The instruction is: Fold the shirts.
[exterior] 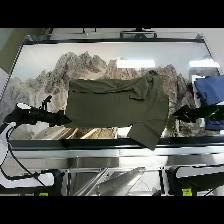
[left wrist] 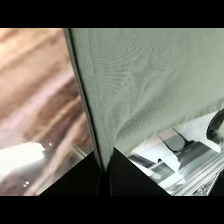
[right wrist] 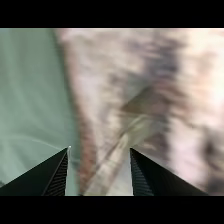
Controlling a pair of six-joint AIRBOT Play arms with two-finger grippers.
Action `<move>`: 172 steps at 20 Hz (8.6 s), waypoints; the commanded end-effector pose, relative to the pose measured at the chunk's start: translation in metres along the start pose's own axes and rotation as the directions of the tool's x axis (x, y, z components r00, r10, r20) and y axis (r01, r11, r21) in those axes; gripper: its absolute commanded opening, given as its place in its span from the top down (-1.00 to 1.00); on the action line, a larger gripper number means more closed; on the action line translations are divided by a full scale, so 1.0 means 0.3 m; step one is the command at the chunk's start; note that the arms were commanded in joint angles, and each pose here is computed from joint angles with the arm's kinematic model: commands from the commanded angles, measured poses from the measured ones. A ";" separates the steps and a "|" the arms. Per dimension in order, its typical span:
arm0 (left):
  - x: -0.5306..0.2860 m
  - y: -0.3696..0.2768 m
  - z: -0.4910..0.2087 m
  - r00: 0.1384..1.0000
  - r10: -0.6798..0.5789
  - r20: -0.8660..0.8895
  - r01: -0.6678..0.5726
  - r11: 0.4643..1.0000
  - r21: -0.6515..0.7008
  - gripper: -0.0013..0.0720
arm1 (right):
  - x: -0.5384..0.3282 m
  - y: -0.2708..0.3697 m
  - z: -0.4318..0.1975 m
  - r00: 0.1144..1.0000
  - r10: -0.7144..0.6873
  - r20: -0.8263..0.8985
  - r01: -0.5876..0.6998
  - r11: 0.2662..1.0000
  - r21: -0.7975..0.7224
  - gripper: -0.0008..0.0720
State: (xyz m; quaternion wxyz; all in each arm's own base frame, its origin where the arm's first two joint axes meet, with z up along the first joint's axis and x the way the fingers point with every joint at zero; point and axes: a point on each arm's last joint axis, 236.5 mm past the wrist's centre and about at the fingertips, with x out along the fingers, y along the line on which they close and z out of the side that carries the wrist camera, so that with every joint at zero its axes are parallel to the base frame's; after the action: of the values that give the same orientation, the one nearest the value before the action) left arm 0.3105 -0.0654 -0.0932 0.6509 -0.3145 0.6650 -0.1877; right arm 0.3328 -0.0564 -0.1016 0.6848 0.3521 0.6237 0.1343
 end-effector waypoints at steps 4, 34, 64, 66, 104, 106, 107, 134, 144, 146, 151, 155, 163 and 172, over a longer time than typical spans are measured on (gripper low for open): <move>-0.008 0.008 0.004 1.000 0.001 0.007 -0.001 1.000 0.008 0.91 | 0.177 0.102 -0.052 0.992 0.004 -0.129 -0.014 0.997 -0.076 -0.21; -1.176 -1.307 -0.602 0.480 -0.852 -0.208 0.281 -0.076 0.957 0.90 | -1.254 1.370 -0.363 0.199 0.602 0.773 0.430 0.655 -0.621 0.92; -0.174 -0.188 0.748 0.753 -0.592 0.288 0.518 0.802 0.296 0.92 | 0.062 0.421 0.693 0.782 0.178 0.597 -0.037 0.970 -0.240 0.93; -0.180 -0.238 0.787 0.754 -0.593 0.284 0.493 0.796 0.352 0.92 | 0.035 0.463 0.755 0.729 0.242 0.640 -0.089 0.961 -0.261 0.93; 0.010 -0.169 0.620 0.995 -0.094 -0.027 0.098 0.970 0.221 0.03 | -0.018 0.278 0.664 0.872 0.148 0.467 -0.036 0.970 -0.241 -0.08; -0.086 -0.190 0.612 0.996 -0.088 -0.002 0.087 0.976 0.198 0.03 | -0.141 0.324 0.654 0.852 0.155 0.500 -0.040 0.972 -0.232 -0.08; -0.141 -0.196 0.597 0.996 -0.087 0.001 0.085 0.979 0.187 0.03 | -0.211 0.347 0.641 0.843 0.156 0.515 -0.043 0.973 -0.226 -0.07; 0.125 -0.133 0.011 0.987 0.004 -0.161 0.006 0.998 0.062 0.96 | -0.038 -0.030 -0.356 0.972 0.009 0.236 -0.096 0.929 0.358 0.04; 0.108 -0.150 0.043 0.990 0.005 -0.140 0.006 0.997 0.080 0.96 | 0.149 0.063 -0.344 0.990 0.022 0.137 -0.059 0.963 0.265 0.03; 0.105 -0.149 0.040 0.990 0.003 -0.144 0.008 0.997 0.077 0.96 | 0.176 0.104 -0.332 0.989 0.064 0.135 -0.096 0.963 0.251 0.04; 0.023 -0.066 0.044 0.991 -0.012 -0.136 0.012 1.000 -0.001 0.96 | 0.104 0.129 -0.265 0.979 0.098 0.180 -0.140 0.961 0.239 0.92; -0.015 -0.035 0.045 0.991 -0.030 -0.127 0.026 0.999 -0.033 0.95 | 0.084 0.121 -0.243 0.975 0.092 0.202 -0.142 0.957 0.253 0.92; -0.027 -0.131 0.054 0.981 -0.153 -0.117 0.156 0.988 0.015 0.91 | -0.036 0.404 -0.166 0.871 0.376 0.317 -0.419 0.905 0.077 0.92; -0.132 -0.257 0.341 0.989 -0.145 0.035 0.138 0.978 0.154 0.91 | -0.146 0.513 0.303 0.786 0.329 0.523 -0.340 0.937 -0.078 0.92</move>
State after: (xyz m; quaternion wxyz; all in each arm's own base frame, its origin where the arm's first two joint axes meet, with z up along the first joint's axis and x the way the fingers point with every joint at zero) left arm 0.3964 -0.0794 -0.0278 0.6603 -0.3230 0.6195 -0.2755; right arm 0.4057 0.0091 0.0305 0.7761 0.4951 0.3563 0.1600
